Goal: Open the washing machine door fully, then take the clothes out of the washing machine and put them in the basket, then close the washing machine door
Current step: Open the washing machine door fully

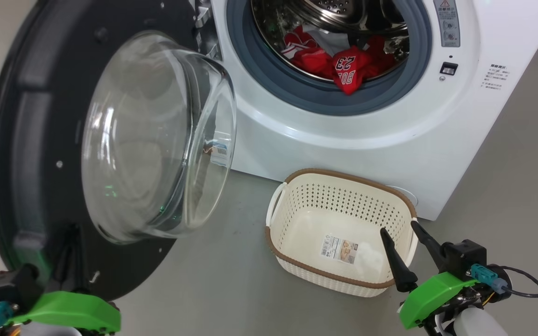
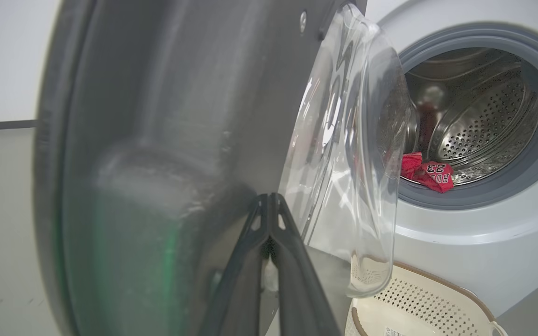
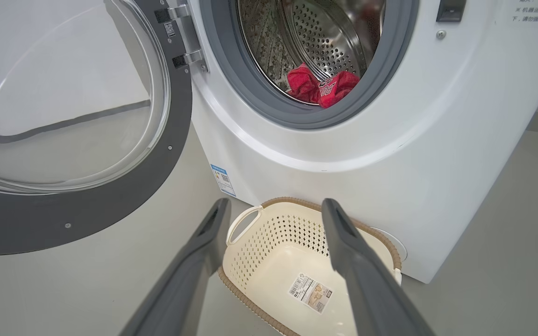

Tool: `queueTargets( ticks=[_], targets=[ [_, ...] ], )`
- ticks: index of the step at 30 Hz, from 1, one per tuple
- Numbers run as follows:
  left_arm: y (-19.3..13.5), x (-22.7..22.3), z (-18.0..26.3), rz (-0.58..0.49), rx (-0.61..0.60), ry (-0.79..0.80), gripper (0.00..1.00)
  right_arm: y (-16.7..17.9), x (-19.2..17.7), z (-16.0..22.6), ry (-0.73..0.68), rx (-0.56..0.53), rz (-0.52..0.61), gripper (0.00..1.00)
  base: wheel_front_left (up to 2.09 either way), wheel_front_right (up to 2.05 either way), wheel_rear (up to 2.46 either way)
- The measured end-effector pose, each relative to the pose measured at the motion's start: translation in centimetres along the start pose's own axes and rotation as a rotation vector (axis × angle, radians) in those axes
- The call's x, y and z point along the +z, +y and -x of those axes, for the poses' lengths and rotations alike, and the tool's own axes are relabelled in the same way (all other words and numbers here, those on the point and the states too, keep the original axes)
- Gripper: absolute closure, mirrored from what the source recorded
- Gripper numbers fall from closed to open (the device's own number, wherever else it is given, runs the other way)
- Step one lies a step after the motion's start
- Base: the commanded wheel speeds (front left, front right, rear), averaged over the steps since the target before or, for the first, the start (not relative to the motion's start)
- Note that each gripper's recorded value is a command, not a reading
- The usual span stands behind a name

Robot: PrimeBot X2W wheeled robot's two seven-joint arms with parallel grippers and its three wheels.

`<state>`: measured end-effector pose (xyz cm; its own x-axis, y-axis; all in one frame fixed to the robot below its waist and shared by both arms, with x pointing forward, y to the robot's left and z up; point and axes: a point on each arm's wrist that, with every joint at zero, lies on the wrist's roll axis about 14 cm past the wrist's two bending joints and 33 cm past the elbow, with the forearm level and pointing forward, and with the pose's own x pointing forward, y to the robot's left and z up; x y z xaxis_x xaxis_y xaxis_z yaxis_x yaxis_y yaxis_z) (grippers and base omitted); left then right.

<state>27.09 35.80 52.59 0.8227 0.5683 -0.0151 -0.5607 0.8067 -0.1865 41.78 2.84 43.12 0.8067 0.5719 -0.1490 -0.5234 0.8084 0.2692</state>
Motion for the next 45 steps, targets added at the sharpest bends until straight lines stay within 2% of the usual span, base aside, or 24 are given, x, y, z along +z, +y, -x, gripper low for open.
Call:
queueTargets(
  ticks=[15, 25, 45],
  targets=[
    [4.8, 0.5, -2.2, -0.009, 0.142, -0.021, 1.00, -1.2, -0.6, -0.7, 0.019, 0.000, 0.021, 0.00, 0.00, 0.00, 0.00],
    [6.6, 1.2, -4.2, -0.033, 0.188, -0.025, 1.00, -2.4, -0.9, -1.1, 0.028, -0.014, 0.026, 0.00, 0.00, 0.00, 0.00],
    [8.8, 0.7, -6.3, -0.002, 0.245, 0.008, 1.00, -2.7, -0.6, -1.3, 0.020, -0.021, 0.028, 0.00, 0.00, 0.00, 0.00]
  ],
)
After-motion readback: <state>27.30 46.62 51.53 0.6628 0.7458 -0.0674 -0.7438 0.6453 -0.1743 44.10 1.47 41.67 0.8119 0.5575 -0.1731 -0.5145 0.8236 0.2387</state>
